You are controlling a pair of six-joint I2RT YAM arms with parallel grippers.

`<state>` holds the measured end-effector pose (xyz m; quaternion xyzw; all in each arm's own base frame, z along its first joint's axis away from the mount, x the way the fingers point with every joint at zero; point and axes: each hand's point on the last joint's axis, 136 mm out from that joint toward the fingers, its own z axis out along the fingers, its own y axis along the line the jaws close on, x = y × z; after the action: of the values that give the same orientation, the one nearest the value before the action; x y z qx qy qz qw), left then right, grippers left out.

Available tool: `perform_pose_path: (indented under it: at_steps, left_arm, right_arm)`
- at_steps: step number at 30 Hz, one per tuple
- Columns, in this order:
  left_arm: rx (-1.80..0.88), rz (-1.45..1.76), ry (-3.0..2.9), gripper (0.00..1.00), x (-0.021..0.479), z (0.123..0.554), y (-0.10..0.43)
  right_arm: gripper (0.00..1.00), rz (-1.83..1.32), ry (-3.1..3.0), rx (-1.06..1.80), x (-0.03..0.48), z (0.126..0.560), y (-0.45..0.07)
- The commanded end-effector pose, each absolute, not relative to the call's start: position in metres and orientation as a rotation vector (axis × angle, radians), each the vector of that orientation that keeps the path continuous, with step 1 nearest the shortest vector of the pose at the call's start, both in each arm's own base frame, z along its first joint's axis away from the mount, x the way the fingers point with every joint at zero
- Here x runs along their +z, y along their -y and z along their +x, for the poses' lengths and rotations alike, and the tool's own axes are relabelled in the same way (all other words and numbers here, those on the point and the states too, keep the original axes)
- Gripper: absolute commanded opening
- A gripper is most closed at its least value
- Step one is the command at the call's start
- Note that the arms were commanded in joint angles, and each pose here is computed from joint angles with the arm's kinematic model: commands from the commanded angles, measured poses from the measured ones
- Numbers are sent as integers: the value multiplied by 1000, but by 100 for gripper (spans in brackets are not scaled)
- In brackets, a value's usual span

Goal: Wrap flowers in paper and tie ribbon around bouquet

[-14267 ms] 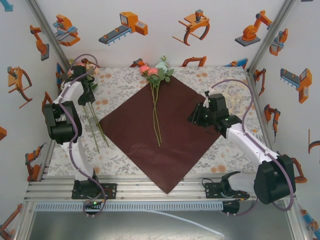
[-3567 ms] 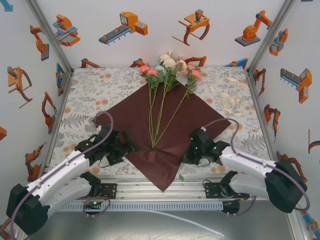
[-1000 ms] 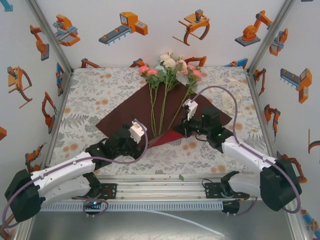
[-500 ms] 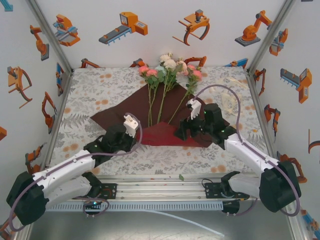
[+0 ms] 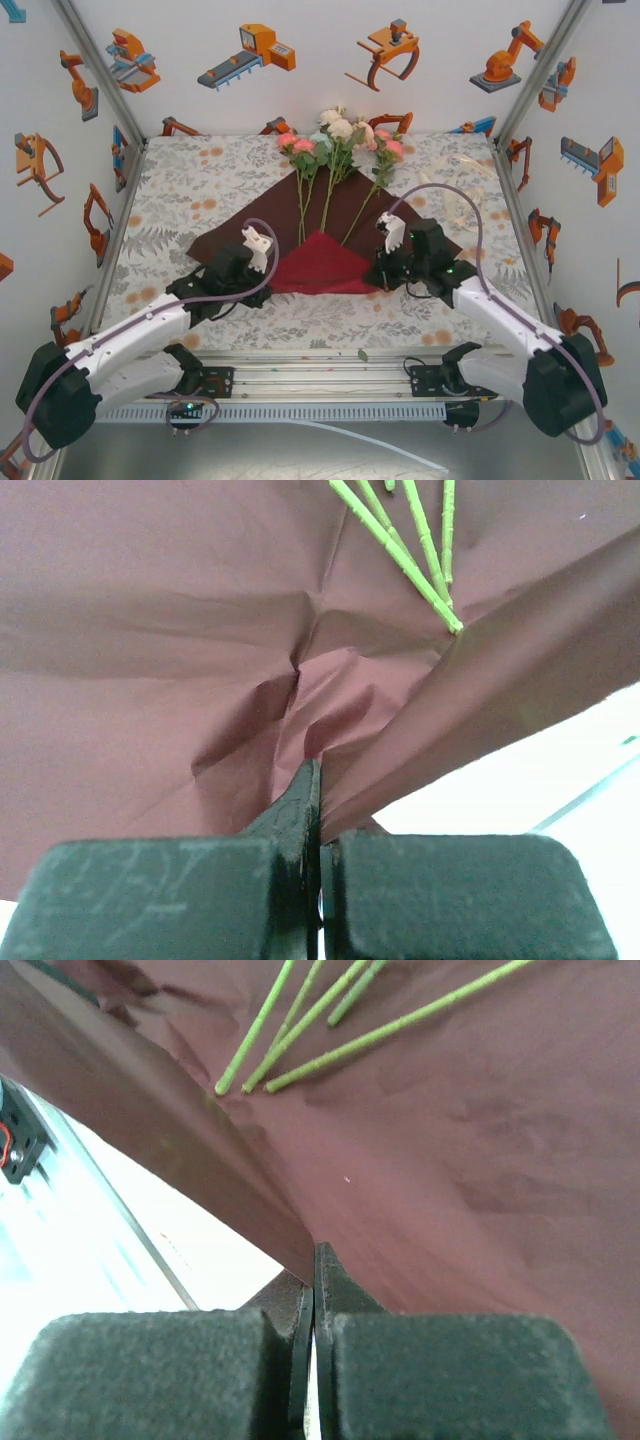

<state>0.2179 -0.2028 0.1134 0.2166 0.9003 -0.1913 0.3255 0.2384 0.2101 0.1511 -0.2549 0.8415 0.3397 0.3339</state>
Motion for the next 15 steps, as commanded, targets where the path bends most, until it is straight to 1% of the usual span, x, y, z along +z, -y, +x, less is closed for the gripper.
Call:
perform_pose_path:
  at_steps: [1, 4, 5, 7, 8, 10, 12, 13, 14, 15]
  left_arm:
    - [-365, 463, -2567, 0, 94, 211, 174]
    - [-356, 501, -2594, 1, 95, 209, 175]
    - [-357, 509, -2584, 6, 98, 209, 176]
    - [-416, 531, -2544, 30, 108, 208, 181]
    - [-470, 555, -2518, 37, 113, 206, 187]
    - [-550, 591, -2480, 43, 122, 203, 196]
    - [-600, 605, -2468, 51, 127, 199, 201]
    - [-604, 594, -2468, 56, 129, 200, 201]
    - [-613, 590, -2462, 58, 130, 200, 202]
    - [-635, 594, -2447, 58, 132, 200, 205]
  right_arm:
    - [0, -510, -2185, 618, 167, 260, -168]
    - [0, -530, -2200, 716, 162, 255, -180]
    - [0, -547, -2199, 759, 163, 253, -185]
    - [0, -566, -2170, 856, 170, 254, -198]
    - [0, -577, -2154, 895, 173, 254, -203]
    - [1, -589, -2153, 923, 175, 257, -209]
    - [7, -603, -2186, 919, 172, 259, -210]
    - [12, -612, -2200, 925, 172, 260, -212]
    - [15, -613, -2207, 935, 171, 262, -213]
    - [17, -618, -2203, 955, 173, 264, -217]
